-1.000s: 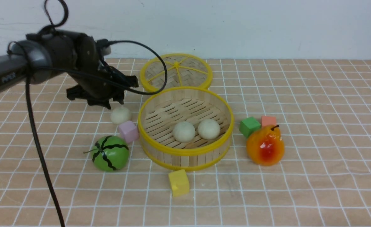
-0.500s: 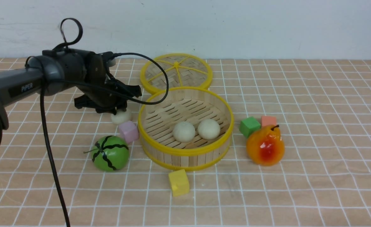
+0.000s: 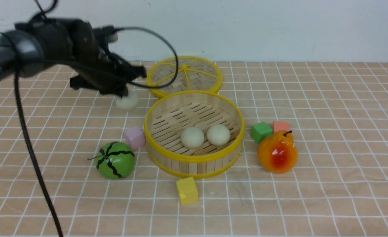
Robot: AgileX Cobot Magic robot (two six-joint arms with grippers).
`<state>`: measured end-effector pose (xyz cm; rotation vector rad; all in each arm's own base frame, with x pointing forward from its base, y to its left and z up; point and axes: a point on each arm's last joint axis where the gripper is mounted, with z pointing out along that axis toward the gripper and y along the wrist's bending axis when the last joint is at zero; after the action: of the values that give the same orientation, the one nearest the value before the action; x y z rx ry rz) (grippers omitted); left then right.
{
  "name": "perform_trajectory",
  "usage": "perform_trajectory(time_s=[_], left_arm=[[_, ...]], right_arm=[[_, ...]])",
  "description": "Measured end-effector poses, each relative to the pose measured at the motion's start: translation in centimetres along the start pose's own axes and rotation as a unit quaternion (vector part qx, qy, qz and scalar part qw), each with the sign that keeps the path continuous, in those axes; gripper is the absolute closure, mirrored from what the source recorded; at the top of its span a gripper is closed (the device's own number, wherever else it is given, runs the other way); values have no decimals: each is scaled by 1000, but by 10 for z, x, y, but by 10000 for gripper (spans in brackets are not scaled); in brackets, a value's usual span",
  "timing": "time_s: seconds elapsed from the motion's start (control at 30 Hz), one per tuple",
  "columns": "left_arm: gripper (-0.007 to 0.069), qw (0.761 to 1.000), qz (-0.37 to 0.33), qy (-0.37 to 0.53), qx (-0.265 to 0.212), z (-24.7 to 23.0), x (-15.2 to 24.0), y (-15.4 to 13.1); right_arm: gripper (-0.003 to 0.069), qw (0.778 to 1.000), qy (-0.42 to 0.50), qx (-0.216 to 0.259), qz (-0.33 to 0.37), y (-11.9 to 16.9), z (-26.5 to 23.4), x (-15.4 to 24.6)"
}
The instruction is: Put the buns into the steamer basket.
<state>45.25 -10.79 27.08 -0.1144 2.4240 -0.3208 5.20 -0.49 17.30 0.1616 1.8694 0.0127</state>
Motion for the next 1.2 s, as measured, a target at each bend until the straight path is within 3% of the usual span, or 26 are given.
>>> perform_trajectory(time_s=[0.1, 0.23, 0.57, 0.8, 0.83, 0.97, 1.2], left_arm=[[638, 998, 16, -10, 67, -16, 4, -40], [638, 996, 22, 19, 90, 5, 22, -61], [608, 996, 9, 51, 76, 57, 47, -57], [427, 996, 0, 51, 76, 55, 46, -57], [357, 996, 2, 52, 77, 48, 43, -58], [259, 995, 14, 57, 79, 23, 36, -62], [223, 993, 50, 39, 97, -72, 15, -69]], right_arm=[[418, 1000, 0, 0, 0, 0, 0, 0], [418, 1000, 0, 0, 0, 0, 0, 0], [418, 1000, 0, 0, 0, 0, 0, 0], [418, 1000, 0, 0, 0, 0, 0, 0], [418, 1000, 0, 0, 0, 0, 0, 0], [418, 1000, 0, 0, 0, 0, 0, 0], [418, 1000, 0, 0, 0, 0, 0, 0]])
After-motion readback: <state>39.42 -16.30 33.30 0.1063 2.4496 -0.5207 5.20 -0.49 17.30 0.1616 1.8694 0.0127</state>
